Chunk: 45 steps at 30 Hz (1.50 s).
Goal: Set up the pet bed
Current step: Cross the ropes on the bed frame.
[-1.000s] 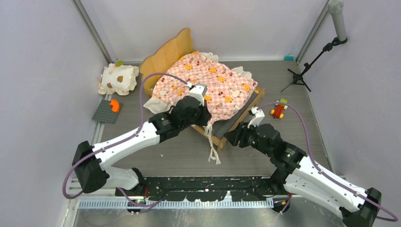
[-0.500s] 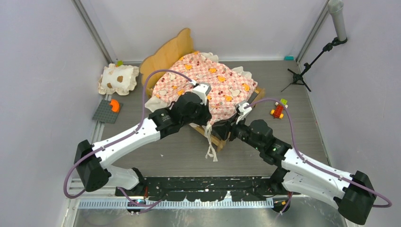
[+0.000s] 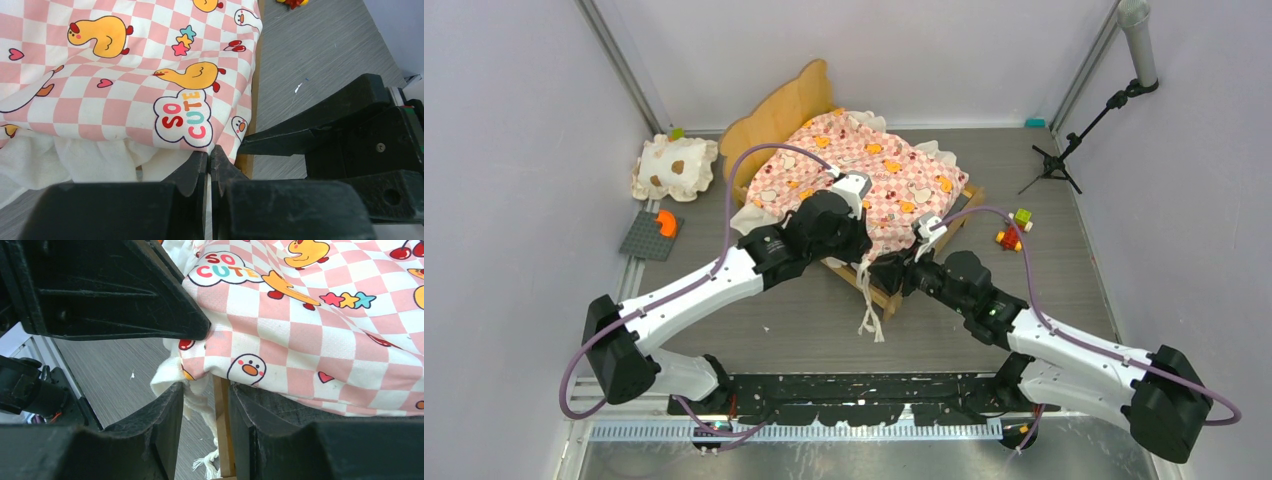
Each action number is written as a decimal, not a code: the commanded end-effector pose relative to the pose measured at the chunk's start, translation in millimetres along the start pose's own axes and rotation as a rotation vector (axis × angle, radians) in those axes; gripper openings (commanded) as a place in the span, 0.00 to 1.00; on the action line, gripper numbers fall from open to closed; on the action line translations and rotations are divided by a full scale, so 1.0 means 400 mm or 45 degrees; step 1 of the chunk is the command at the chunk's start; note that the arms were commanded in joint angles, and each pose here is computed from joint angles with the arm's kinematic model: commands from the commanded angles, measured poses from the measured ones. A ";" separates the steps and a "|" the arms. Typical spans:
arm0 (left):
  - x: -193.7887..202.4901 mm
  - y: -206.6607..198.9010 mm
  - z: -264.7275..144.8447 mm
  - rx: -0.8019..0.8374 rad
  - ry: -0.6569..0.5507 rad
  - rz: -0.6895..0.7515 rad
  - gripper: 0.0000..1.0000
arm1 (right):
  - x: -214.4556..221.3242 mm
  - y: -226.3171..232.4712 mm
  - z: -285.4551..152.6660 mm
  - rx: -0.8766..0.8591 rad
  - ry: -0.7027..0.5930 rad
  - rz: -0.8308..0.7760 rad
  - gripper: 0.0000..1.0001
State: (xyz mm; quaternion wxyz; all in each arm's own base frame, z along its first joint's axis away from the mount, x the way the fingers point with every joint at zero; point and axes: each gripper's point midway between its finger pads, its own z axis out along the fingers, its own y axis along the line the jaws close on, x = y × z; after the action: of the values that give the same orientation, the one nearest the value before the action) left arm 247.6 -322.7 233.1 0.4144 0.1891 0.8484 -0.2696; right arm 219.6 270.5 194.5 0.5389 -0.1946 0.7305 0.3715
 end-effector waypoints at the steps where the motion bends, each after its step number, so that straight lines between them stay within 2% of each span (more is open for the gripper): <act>1: -0.058 -0.025 -0.016 0.046 -0.066 0.001 0.00 | -0.042 0.010 0.019 -0.016 -0.086 -0.021 0.43; 11: -0.061 -0.029 -0.016 0.055 -0.068 -0.011 0.00 | -0.028 -0.021 0.045 0.050 -0.112 -0.002 0.42; 21: -0.082 -0.034 -0.017 0.062 -0.083 -0.019 0.00 | 0.007 0.002 0.067 -0.056 -0.147 0.045 0.42; 35: -0.092 -0.038 -0.017 0.080 -0.087 -0.045 0.00 | -0.002 0.015 0.103 -0.113 -0.248 0.081 0.42; 45: -0.120 -0.042 -0.029 0.097 -0.115 -0.065 0.00 | 0.026 0.017 0.146 -0.116 -0.250 0.094 0.42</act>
State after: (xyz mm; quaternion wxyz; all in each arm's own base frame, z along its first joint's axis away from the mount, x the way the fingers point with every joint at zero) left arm 254.3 -325.9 246.8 0.4133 0.1800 0.8451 -0.2873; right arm 242.2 309.9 150.7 0.5507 -0.1699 0.7037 0.4155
